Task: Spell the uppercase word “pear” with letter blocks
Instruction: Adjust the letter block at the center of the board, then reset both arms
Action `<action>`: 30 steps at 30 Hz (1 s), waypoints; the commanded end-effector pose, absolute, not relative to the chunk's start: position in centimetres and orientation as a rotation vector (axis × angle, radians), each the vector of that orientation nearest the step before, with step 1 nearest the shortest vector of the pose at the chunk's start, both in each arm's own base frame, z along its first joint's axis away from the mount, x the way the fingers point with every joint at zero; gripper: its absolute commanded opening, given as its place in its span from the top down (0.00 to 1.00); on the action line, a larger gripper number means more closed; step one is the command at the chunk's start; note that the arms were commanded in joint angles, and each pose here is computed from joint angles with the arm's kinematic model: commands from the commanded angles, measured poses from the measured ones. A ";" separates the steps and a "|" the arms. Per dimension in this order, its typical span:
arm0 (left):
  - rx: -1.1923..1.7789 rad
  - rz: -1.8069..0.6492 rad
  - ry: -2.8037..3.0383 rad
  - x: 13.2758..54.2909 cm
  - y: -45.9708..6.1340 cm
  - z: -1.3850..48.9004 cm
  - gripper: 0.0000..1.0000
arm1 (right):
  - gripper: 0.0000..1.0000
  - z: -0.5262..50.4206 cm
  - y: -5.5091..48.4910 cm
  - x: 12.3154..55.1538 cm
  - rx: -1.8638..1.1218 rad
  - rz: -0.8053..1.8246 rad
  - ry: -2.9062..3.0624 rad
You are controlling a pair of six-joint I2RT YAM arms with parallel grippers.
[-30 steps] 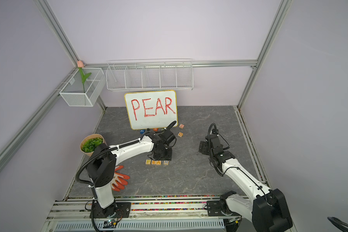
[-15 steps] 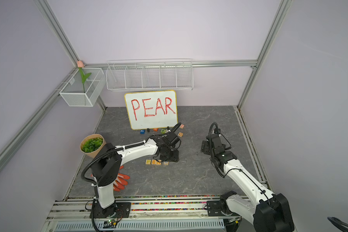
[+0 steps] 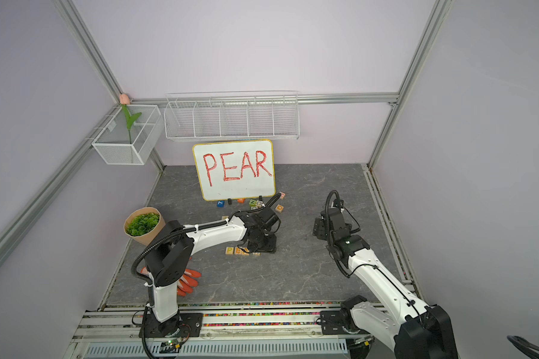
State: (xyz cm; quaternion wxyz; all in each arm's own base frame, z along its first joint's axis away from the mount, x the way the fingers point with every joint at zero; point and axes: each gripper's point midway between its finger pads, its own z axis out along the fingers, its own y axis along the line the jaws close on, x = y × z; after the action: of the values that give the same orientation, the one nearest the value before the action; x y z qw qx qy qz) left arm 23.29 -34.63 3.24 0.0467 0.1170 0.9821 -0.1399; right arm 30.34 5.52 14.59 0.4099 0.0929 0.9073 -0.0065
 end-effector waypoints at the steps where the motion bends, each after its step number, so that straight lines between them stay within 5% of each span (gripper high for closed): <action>1: 0.332 -0.344 3.023 22.9 -33.2 2.4 0.40 | 0.11 15.5 5.1 30.6 0.240 -0.036 2.263; 10: 0.345 -0.400 2.960 23.5 -33.8 4.0 0.40 | 0.11 15.3 5.2 30.7 0.243 -0.036 2.266; 19: 0.479 -0.453 2.510 27.7 -33.8 14.5 0.33 | 0.11 16.8 4.2 31.0 0.252 -0.098 2.217; 25: 0.286 -0.255 2.237 31.1 -26.2 19.6 0.22 | 0.11 18.5 2.1 31.2 0.283 -0.235 2.144; 30: 0.056 0.030 1.997 33.7 -15.9 22.7 0.00 | 0.11 19.1 -0.4 31.3 0.367 -0.374 2.057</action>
State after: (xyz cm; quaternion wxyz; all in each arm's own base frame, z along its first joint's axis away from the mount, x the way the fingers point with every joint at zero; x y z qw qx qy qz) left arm 31.69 -21.07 20.09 0.4565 0.0646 0.8833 -0.0847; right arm 31.21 1.73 17.65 0.4596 0.1242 0.8732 -0.1043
